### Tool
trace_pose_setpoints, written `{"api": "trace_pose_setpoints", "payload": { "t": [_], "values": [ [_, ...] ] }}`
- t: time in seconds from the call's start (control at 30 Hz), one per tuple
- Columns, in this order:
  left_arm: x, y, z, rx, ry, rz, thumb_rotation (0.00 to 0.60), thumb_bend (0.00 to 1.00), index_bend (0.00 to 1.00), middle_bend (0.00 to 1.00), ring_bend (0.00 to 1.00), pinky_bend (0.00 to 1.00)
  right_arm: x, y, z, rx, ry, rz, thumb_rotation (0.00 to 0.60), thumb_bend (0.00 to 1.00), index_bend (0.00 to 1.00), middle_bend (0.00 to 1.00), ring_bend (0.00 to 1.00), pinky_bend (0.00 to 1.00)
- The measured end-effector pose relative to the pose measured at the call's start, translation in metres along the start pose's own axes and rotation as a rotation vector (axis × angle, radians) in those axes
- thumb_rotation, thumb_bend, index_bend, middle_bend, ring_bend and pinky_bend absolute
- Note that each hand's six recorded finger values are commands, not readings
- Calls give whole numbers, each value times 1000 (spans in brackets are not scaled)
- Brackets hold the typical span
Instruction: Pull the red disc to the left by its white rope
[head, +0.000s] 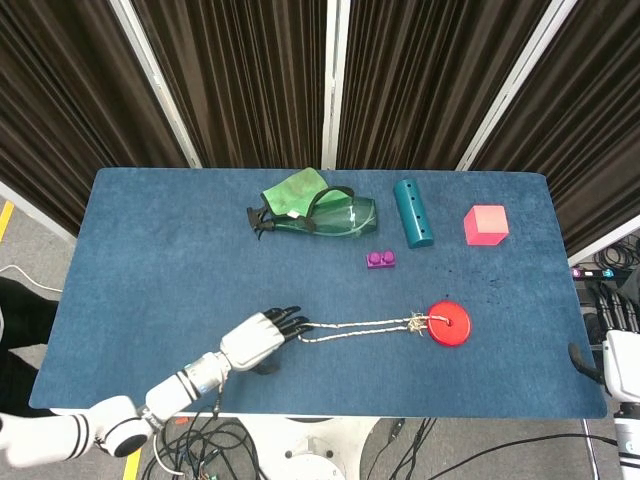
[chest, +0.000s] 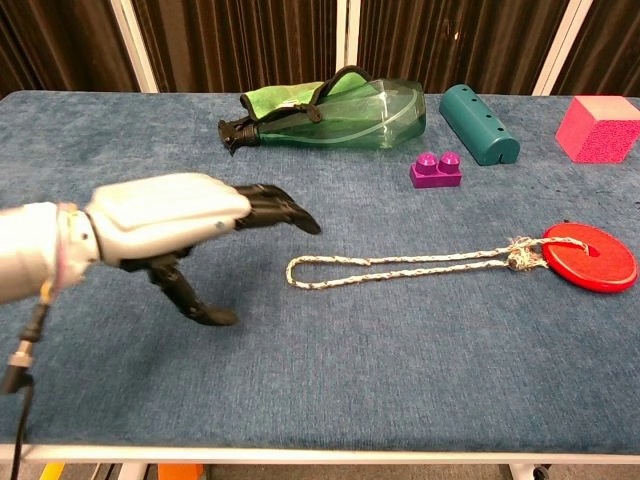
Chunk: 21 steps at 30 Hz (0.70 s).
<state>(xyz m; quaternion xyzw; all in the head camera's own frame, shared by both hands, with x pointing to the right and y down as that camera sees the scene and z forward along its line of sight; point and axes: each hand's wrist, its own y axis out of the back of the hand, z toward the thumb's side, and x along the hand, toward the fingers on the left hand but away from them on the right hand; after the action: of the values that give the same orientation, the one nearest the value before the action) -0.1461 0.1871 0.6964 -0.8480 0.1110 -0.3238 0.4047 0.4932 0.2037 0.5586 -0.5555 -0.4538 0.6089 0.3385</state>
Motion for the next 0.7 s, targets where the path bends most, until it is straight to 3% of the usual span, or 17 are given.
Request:
{"api": "trace_pose_setpoints", "payload": {
  "t": [0.3,0.4,0.57,0.7],
  "values": [
    [14,-24,-6,21,5,-83,600,204,136,153,44,225,1,0,-7,-8,-13,-5,600,237,0,0,0,0],
    [13,-29,-9,38,12,-97,600,204,136,202,43,225,1,0,-8,-9,-13,-5,600,237,0,0,0,0],
    [9,-27,-11,54,15,-95,600,204,136,359,45,225,0,-1,-7,-10,-12,-7,600,237,0,0,0,0],
    [5,-25,-13,78,18,-99,600,204,137,576,119,227,0,-1,-4,-9,-4,-7,600,237,0,0,0,0]
  ]
}}
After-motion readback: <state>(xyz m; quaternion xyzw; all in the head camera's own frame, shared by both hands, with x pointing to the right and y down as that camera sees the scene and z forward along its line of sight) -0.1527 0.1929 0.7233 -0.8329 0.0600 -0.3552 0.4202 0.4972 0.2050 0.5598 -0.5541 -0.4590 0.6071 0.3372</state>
